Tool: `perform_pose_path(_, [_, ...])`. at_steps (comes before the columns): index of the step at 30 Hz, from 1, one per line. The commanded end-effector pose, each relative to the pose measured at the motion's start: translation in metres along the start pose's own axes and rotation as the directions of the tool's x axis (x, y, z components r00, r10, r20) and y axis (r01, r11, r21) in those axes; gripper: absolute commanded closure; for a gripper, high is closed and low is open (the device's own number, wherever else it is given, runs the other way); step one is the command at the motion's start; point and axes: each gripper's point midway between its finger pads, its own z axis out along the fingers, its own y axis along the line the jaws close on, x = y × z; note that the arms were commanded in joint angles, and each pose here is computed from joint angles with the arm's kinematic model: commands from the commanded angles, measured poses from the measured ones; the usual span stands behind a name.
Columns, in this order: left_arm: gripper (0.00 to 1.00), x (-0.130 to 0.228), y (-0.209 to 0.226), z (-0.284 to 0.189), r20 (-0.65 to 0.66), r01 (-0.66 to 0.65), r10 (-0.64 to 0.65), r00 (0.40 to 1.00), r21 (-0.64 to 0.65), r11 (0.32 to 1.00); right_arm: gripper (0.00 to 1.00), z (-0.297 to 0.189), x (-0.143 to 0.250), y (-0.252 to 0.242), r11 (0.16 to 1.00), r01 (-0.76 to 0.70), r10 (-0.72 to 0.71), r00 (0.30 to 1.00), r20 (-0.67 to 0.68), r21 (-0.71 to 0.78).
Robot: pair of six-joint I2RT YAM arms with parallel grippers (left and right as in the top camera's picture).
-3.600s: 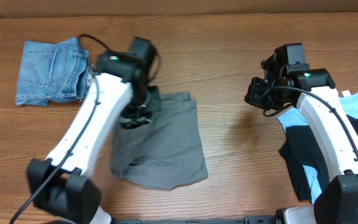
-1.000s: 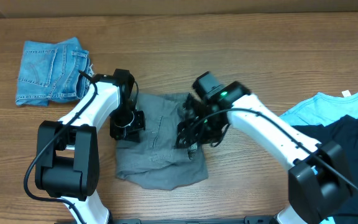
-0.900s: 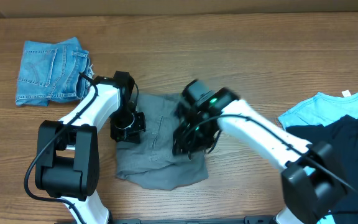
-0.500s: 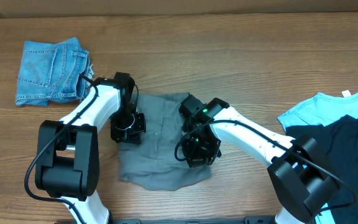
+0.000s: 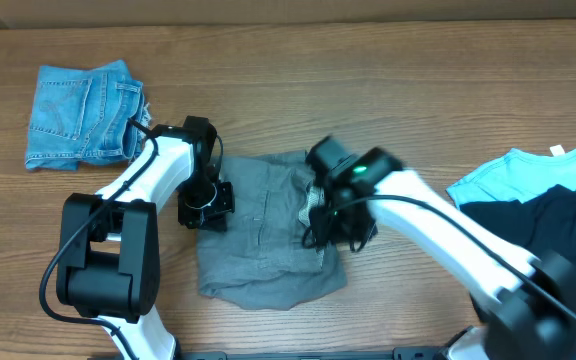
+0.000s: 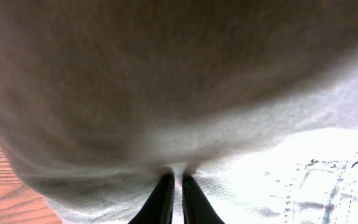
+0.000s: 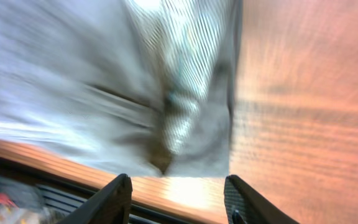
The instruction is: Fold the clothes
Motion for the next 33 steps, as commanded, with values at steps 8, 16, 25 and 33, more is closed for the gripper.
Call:
perform_pose_path(8, [0.9,0.0,0.0,0.001,0.012,-0.02,0.02,1.0,-0.011,1.0,0.58,-0.045,-0.068,0.055,0.967,0.075,0.001,0.954,0.301,-0.242])
perform_pose_path(16, [0.91,-0.001,0.0,0.001,0.012,-0.02,0.02,1.0,-0.011,1.0,0.93,0.038,-0.074,0.044,0.982,-0.089,0.109,0.988,0.113,-0.165])
perform_pose_path(25, [0.91,-0.002,0.0,0.001,0.02,-0.021,0.022,1.0,-0.009,1.0,0.96,0.047,-0.087,-0.066,0.901,-0.393,0.355,0.911,0.208,0.184])
perform_pose_path(33, [0.91,-0.004,-0.001,0.001,0.026,-0.023,0.023,0.999,-0.007,1.0,0.96,0.021,-0.093,-0.074,0.964,-0.265,0.261,0.96,0.104,0.02])
